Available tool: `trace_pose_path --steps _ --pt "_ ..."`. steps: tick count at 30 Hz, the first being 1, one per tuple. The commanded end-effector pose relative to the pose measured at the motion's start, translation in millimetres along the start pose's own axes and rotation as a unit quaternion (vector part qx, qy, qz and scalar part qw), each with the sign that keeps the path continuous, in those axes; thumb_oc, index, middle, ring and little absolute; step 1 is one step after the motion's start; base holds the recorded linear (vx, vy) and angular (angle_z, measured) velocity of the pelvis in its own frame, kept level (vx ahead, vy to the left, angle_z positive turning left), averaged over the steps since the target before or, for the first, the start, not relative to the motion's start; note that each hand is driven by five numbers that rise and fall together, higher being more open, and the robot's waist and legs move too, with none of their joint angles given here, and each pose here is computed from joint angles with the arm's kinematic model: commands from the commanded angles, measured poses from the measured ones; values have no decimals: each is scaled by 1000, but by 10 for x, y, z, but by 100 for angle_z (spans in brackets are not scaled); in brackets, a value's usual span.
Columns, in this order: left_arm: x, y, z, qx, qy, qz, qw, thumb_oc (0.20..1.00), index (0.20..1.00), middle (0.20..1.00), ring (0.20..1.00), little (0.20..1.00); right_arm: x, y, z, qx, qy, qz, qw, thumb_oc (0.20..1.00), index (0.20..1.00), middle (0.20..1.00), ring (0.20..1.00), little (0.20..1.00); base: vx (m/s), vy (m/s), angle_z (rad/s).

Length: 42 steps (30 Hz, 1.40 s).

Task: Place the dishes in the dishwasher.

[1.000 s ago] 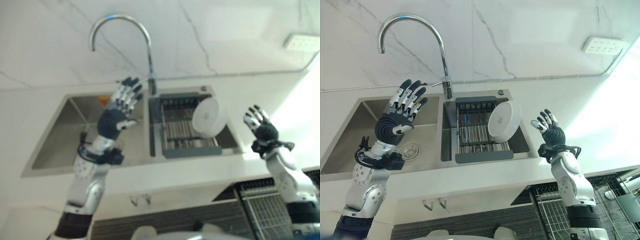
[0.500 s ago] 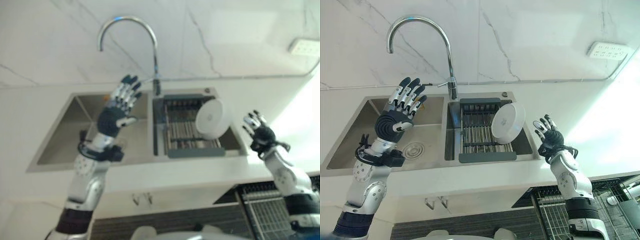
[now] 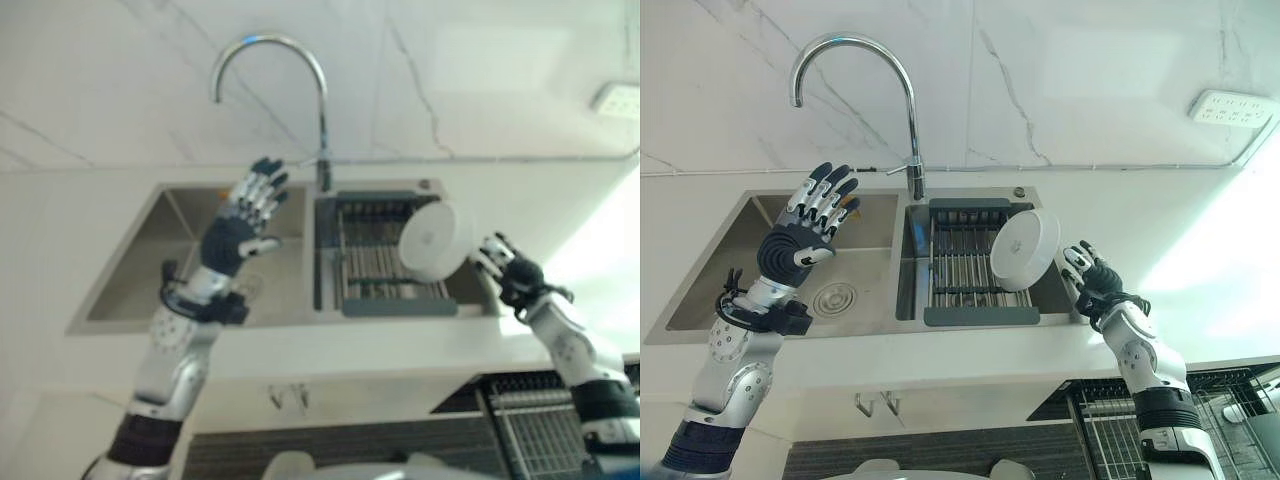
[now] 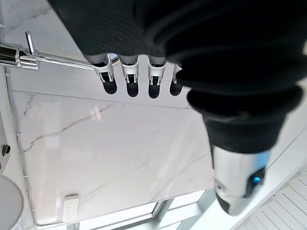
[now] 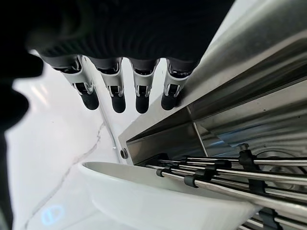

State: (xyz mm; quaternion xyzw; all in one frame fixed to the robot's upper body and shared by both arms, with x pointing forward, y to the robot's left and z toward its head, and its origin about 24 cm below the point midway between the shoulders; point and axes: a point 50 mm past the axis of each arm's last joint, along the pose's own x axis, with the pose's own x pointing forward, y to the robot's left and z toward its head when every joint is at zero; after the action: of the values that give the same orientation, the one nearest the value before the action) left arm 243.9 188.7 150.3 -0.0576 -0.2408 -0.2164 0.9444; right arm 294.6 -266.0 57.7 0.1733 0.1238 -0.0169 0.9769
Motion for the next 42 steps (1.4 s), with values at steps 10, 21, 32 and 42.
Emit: trace_pose_path --steps 10,21,32,42 --pt "182 -41 216 38 -50 -37 997 1000 1000 1000 1000 1000 180 144 395 4 -49 37 998 1000 1000 1000 1000 1000 13 -2 7" --pt "179 -26 210 37 -49 -31 998 1000 1000 1000 1000 1000 248 215 457 0 -48 46 998 1000 1000 1000 1000 1000 2 0 1" --pt "172 -27 186 34 -42 -28 998 1000 1000 1000 1000 1000 271 140 378 16 -34 28 999 1000 1000 1000 1000 1000 13 11 6" --pt "184 -27 185 36 -37 -28 998 1000 1000 1000 1000 1000 294 92 366 16 -31 8 999 1000 1000 1000 1000 1000 0 0 0"
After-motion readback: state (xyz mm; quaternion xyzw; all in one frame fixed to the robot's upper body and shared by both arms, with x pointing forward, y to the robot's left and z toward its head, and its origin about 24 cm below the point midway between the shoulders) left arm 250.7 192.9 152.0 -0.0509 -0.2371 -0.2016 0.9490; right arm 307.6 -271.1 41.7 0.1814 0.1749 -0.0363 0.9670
